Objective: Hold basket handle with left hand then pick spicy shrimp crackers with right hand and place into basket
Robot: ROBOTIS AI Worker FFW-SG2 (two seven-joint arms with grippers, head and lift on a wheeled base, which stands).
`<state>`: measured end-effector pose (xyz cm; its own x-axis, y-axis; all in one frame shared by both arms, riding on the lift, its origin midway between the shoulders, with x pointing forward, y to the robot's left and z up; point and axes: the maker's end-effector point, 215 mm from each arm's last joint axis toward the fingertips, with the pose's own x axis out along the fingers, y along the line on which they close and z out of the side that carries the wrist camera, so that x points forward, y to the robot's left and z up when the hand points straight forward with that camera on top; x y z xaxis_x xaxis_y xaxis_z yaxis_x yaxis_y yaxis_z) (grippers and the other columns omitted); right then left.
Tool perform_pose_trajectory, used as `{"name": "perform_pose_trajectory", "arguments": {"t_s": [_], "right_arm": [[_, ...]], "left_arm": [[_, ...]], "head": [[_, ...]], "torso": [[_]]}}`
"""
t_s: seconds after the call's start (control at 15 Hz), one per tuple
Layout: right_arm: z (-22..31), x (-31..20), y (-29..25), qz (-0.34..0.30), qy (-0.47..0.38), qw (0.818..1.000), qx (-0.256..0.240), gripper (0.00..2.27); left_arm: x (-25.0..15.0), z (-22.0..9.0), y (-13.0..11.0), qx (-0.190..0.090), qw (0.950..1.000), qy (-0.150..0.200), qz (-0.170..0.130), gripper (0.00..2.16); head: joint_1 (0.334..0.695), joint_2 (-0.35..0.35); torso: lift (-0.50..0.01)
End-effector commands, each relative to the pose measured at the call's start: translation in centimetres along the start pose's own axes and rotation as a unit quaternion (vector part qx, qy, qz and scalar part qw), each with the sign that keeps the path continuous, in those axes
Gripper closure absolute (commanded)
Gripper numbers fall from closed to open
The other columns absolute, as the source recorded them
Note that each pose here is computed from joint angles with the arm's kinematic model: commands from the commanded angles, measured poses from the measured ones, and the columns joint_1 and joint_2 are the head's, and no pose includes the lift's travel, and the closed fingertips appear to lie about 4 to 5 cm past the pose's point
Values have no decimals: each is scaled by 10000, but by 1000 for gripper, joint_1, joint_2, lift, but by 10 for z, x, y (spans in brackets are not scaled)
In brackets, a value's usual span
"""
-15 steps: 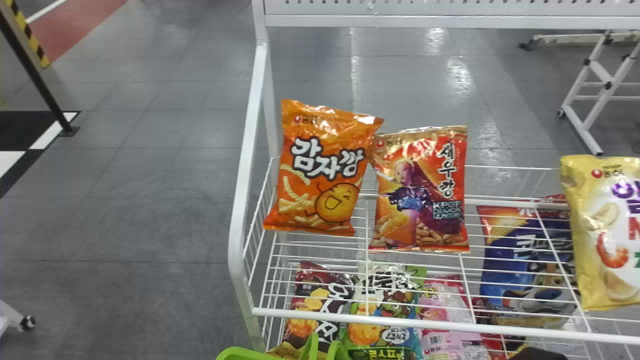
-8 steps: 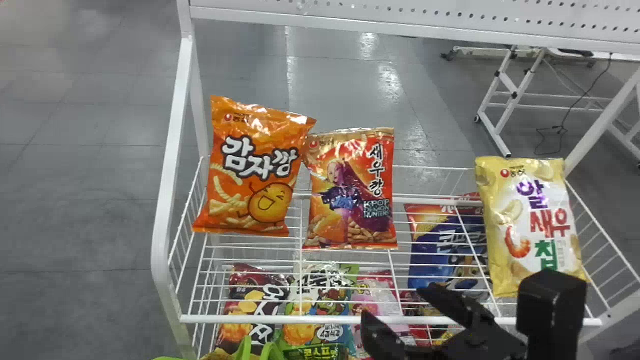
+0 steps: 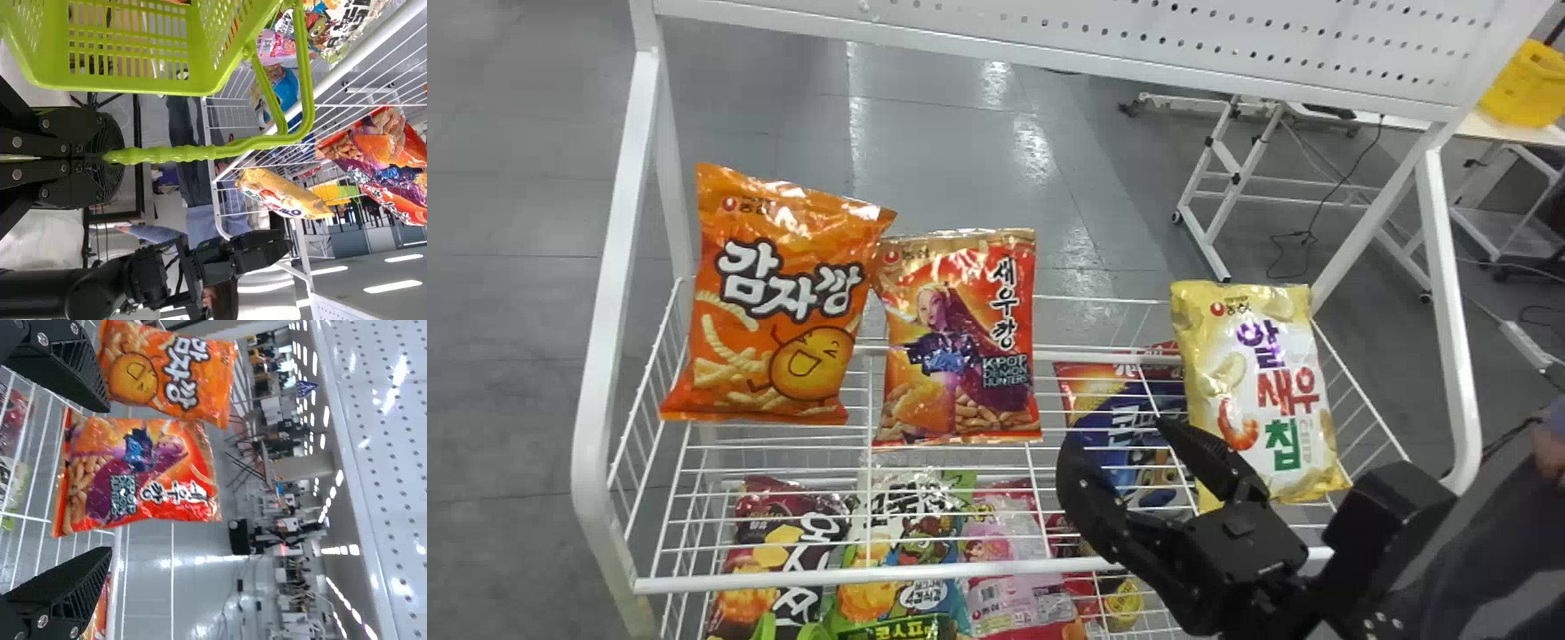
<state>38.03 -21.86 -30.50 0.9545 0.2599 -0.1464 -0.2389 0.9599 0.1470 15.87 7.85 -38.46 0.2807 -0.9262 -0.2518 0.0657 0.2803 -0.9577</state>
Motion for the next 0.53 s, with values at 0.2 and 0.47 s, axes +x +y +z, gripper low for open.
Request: {"name": "perform_pose_trajectory", "arguments": {"t_s": [0.2, 0.47], "right_arm": [[2, 0, -20, -283, -444, 9986, -100, 66], [7, 3, -25, -385, -769, 9961, -189, 73]], "left_arm": [[3, -2, -1, -39, 10000, 11, -50, 1892], [3, -4, -3, -52, 10000, 19, -80, 1892]], "head": [[695, -336], [695, -350]], "torso": [[-37], [-37]]}}
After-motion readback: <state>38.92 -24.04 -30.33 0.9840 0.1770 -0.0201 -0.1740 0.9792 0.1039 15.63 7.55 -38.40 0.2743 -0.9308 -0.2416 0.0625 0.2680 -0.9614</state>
